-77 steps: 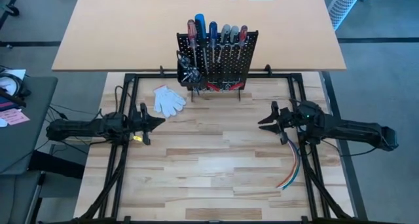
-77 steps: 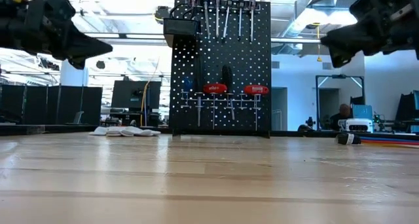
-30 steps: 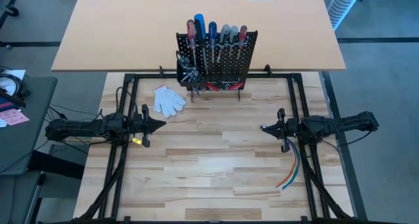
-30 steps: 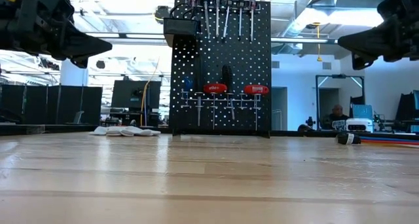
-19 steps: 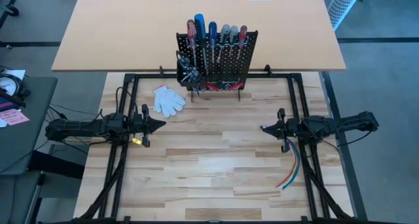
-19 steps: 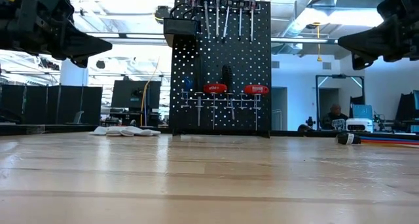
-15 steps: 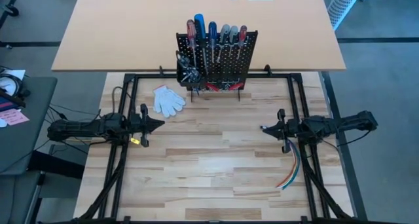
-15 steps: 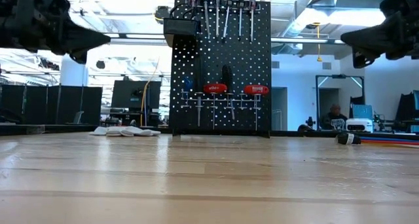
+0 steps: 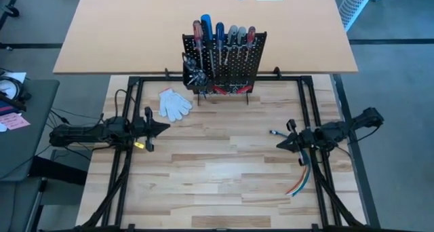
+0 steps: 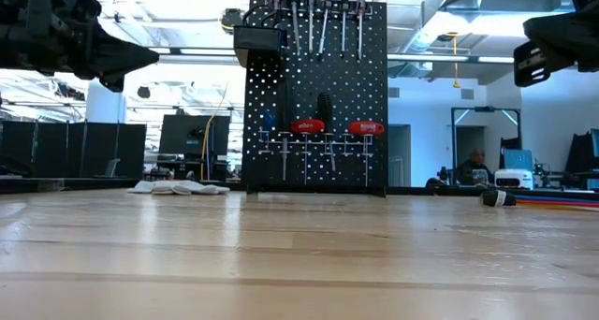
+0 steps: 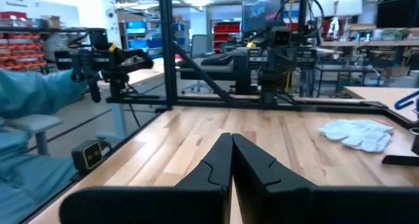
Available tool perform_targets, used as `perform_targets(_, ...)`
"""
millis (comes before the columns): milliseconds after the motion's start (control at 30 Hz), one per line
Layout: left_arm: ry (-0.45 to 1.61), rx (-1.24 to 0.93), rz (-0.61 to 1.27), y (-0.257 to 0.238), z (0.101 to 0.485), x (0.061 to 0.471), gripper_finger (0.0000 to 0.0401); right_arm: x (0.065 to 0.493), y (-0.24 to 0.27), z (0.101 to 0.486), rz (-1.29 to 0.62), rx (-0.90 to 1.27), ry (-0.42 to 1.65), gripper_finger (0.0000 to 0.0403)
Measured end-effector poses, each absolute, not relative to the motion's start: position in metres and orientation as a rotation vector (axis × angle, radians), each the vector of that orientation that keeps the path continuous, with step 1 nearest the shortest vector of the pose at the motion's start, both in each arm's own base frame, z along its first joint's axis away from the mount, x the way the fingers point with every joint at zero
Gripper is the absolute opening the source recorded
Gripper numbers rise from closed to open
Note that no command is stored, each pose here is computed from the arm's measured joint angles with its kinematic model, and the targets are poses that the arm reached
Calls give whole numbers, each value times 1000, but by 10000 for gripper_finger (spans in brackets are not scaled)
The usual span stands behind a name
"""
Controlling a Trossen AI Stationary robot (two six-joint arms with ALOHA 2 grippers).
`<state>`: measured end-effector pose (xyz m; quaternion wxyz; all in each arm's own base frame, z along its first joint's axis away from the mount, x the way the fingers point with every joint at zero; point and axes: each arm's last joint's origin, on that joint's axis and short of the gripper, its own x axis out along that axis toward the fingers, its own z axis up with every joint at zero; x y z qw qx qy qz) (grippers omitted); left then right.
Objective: Hang tools onto peg board
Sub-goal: Return to Home Position
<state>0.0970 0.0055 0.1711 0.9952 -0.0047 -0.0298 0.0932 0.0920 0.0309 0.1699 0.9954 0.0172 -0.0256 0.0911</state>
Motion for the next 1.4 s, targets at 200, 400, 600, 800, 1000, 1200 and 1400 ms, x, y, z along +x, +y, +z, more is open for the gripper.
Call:
perform_targets(200,-49,-9,188,5,170,98,1,91,33,170,205,35,-50,17)
perform_targets(400,-49,-9,188,6,170,98,1,91,33,170,205,35,-50,17)
perform_targets(600,-50,14,208,6,171,98,1,92,31,172,158,-77,-85,17)
perform_targets(800,-47,1,173,5,170,98,1,95,16,176,-45,20,-114,17)
perform_targets(1000,-42,-12,135,4,170,98,1,97,7,170,13,40,-57,17)
perform_targets(1200,-41,-58,69,2,169,98,1,97,8,170,156,28,-55,17)
perform_targets(1400,-21,-25,62,2,168,99,1,98,9,167,169,19,-23,17)
